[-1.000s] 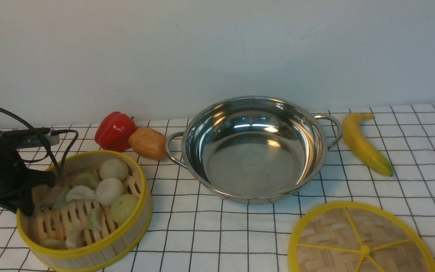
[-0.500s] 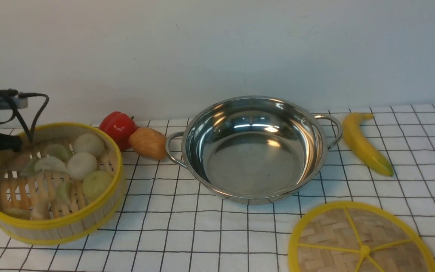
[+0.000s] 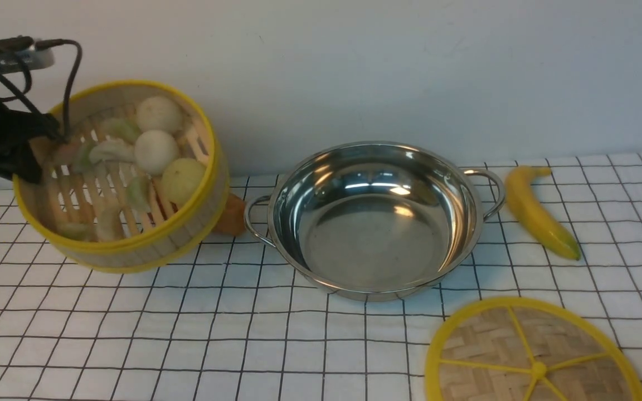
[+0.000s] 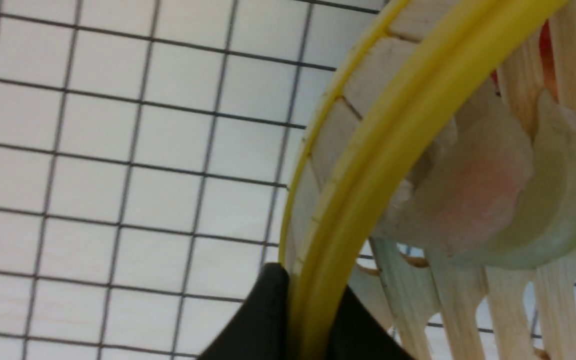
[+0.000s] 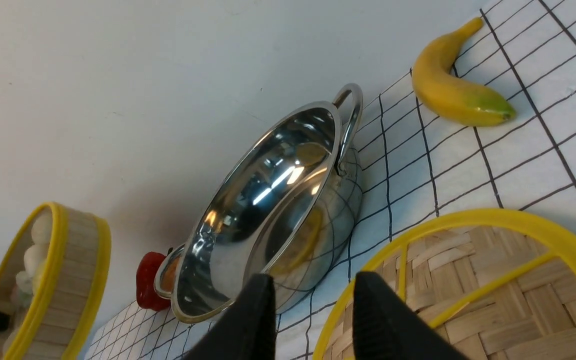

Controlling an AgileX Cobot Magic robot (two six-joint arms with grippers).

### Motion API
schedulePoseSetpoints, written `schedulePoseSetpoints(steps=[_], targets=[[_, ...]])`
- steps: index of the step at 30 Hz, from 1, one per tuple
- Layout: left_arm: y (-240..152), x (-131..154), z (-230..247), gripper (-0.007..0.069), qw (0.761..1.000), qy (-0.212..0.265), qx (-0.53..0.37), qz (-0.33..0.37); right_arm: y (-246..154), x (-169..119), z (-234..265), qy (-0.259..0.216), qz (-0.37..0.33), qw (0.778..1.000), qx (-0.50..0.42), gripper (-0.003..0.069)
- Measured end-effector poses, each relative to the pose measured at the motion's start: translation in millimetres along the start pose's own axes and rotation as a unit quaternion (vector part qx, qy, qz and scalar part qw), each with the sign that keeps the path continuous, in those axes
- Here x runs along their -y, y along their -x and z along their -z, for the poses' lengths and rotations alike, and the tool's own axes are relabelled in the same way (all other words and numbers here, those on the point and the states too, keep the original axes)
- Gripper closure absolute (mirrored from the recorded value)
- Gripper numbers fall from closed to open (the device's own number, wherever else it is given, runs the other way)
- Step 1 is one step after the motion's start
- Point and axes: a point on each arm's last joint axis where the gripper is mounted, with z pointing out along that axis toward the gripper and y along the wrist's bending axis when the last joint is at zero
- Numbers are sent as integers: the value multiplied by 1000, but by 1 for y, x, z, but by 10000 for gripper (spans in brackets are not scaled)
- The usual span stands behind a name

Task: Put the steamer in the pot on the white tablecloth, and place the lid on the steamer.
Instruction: 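Place the bamboo steamer basket with dumplings into the steel pot with the left gripper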

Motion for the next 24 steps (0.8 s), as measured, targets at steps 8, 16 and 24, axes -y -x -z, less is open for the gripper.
schedulePoseSetpoints(steps=[8, 16, 24], targets=[[7, 94, 2, 589, 994, -41, 7, -103, -4, -1, 0, 3, 0, 1000, -23, 419], [25, 168, 8, 589, 983, -97, 50, -146, -5, -1, 0, 4, -1, 1000, -27, 419], [30, 217, -27, 589, 977, -113, 37, -175, -6, -2, 0, 10, -11, 999, -32, 419]])
